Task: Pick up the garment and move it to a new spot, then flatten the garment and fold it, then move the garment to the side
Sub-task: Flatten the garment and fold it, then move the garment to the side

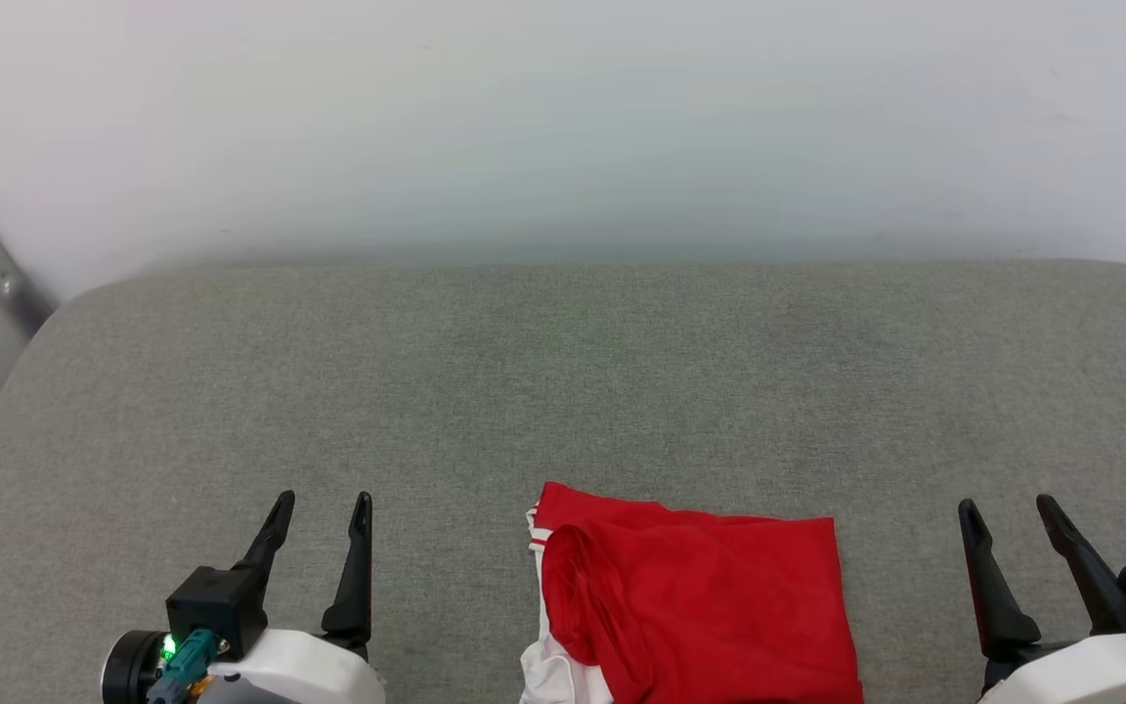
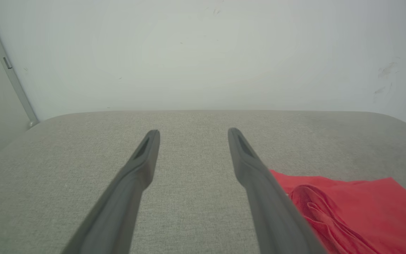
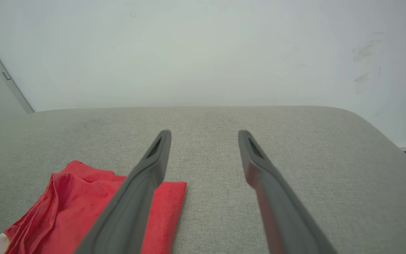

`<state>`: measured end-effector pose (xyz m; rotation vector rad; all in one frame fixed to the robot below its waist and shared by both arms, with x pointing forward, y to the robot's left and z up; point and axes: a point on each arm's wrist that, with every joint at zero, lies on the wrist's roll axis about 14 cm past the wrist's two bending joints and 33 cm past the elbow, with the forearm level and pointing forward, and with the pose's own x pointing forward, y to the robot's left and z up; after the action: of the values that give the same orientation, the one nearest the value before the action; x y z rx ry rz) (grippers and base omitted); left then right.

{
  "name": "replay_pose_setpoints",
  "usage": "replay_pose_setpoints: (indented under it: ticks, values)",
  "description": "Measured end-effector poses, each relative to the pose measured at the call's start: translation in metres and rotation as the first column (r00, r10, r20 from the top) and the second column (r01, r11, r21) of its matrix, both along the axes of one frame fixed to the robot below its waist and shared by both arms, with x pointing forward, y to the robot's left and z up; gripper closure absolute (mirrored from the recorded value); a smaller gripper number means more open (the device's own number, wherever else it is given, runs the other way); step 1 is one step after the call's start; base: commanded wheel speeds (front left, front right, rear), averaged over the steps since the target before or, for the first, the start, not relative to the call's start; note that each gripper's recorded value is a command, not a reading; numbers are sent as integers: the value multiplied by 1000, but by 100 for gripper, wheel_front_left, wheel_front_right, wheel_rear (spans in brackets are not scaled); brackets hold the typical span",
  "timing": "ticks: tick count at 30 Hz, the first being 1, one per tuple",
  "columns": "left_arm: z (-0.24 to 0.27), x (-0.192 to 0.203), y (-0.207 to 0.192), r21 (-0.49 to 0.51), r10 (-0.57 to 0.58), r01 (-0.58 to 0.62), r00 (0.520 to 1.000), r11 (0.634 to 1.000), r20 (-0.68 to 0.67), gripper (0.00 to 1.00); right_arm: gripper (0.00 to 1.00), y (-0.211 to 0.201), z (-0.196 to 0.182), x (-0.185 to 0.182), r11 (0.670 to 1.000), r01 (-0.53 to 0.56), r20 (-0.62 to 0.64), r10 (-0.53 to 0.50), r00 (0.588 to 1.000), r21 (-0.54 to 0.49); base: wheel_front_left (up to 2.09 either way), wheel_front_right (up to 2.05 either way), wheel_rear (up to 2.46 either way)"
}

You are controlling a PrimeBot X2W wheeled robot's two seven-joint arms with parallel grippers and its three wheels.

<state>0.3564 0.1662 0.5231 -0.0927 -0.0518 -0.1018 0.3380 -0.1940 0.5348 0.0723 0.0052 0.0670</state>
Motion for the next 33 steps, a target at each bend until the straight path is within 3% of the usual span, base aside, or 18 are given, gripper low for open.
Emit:
replay_pose_setpoints:
  ticks: [7, 11, 15, 19, 22, 24, 27, 31, 33]
  values:
    - [0, 2, 1, -5, 4, -4, 1000, 1000, 0, 0, 0, -3, -5, -2, 999, 17, -30, -16, 999, 33, 0, 0, 0]
    - [0, 3, 1, -8, 5, -5, 1000, 1000, 1, 0, 0, -26, -30, -6, 990, 95, -169, -76, 983, 104, 0, 0, 0]
    - [0, 6, 1, -12, 9, -9, 1000, 1000, 0, 0, 0, -72, -70, -23, 964, 231, -394, -163, 904, 131, 0, 0, 0]
    - [-1, 8, -2, -19, 5, -5, 1000, 1000, -2, 0, 0, -99, -93, -30, 940, 304, -554, -174, 815, 153, 0, 0, 0]
    - [1, 13, -3, -19, 0, 0, 1000, 1000, 6, 0, 0, -100, -107, -28, 927, 322, -648, -126, 751, 193, 0, 0, 0]
    - [2, 17, -4, -22, -4, 4, 1000, 1000, 12, 0, 0, -87, -117, -24, 903, 329, -701, -44, 712, 277, 0, 0, 0]
    - [1, 23, -3, -21, -4, 4, 1000, 1000, 13, 0, 0, -62, -137, -24, 875, 327, -785, 91, 613, 357, 0, 0, 0]
    - [-4, 29, 1, -28, 11, -11, 1000, 1000, 1, 0, 0, -28, -141, -4, 840, 290, -791, 235, 565, 458, 0, 0, 0]
    - [-8, 32, 6, -25, 21, -22, 1000, 999, -10, 0, 0, -6, -146, 1, 808, 270, -780, 328, 532, 524, 0, 0, 0]
